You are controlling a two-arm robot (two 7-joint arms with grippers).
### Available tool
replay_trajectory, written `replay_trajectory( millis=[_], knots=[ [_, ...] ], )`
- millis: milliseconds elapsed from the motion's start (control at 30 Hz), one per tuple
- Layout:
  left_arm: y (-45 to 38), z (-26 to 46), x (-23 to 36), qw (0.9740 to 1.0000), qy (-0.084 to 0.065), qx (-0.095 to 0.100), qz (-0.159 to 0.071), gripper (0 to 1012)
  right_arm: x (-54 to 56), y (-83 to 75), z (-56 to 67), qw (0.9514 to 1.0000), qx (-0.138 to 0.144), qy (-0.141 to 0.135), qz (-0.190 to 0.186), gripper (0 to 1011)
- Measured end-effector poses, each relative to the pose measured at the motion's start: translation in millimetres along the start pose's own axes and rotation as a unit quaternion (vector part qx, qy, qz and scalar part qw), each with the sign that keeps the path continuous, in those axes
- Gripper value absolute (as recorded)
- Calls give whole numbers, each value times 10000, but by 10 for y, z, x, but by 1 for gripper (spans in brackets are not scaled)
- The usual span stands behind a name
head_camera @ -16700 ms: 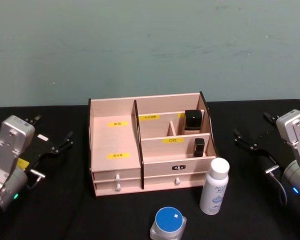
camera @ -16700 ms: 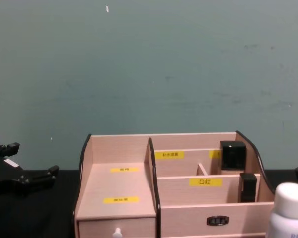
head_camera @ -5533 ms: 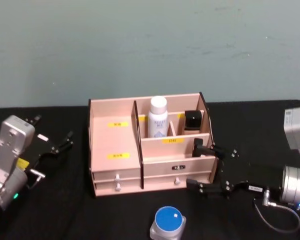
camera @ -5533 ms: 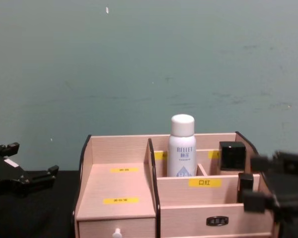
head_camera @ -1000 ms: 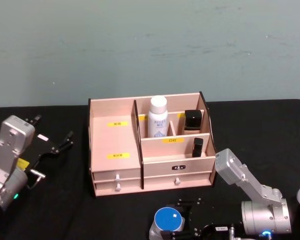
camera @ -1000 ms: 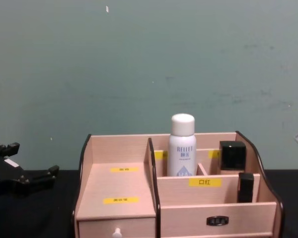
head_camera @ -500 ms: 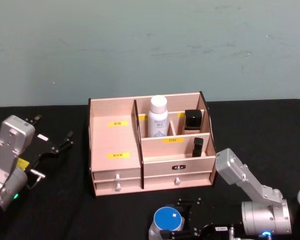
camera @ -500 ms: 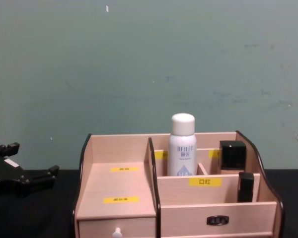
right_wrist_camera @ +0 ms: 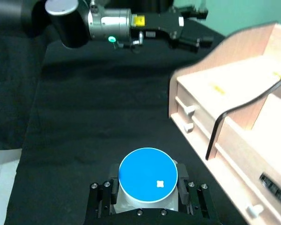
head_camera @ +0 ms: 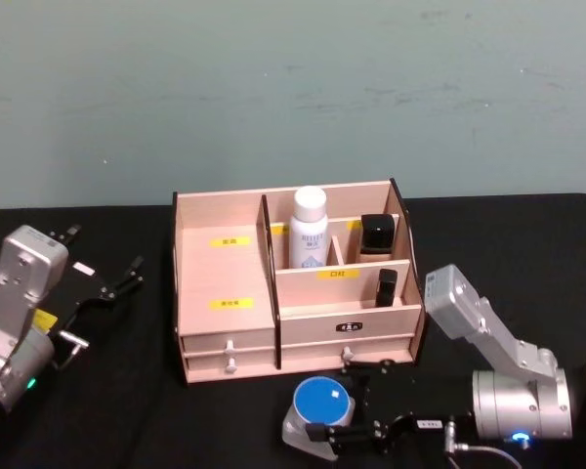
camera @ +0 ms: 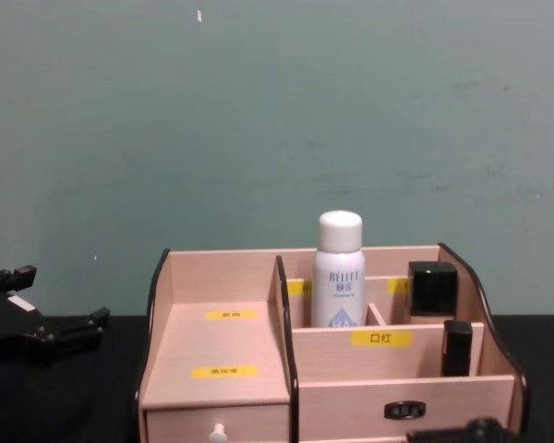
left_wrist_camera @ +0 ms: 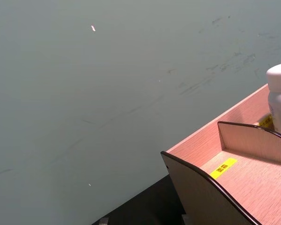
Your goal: Pick up the facial cleanser and watermelon frost from the table and place them into the tiered storage box.
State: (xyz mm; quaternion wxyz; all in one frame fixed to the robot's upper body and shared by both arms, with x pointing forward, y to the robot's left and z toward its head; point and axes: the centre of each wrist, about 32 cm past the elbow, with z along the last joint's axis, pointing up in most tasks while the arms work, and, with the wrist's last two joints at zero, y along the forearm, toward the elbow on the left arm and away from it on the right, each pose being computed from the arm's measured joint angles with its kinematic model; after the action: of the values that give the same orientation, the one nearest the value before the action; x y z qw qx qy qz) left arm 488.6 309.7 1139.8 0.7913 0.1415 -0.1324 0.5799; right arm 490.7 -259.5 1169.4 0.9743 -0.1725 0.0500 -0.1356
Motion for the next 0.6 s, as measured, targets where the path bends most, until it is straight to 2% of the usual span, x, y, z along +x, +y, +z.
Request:
replay_trajectory(
  millis=[267,600],
  knots=[
    [0,0,0,10000,0,0,0,1010,-17,7,260,9992,185,-348,-25,737],
    [0,0,0,10000,0,0,0,1010,-31,18,406,9966,410,-629,-335,738]
  ],
)
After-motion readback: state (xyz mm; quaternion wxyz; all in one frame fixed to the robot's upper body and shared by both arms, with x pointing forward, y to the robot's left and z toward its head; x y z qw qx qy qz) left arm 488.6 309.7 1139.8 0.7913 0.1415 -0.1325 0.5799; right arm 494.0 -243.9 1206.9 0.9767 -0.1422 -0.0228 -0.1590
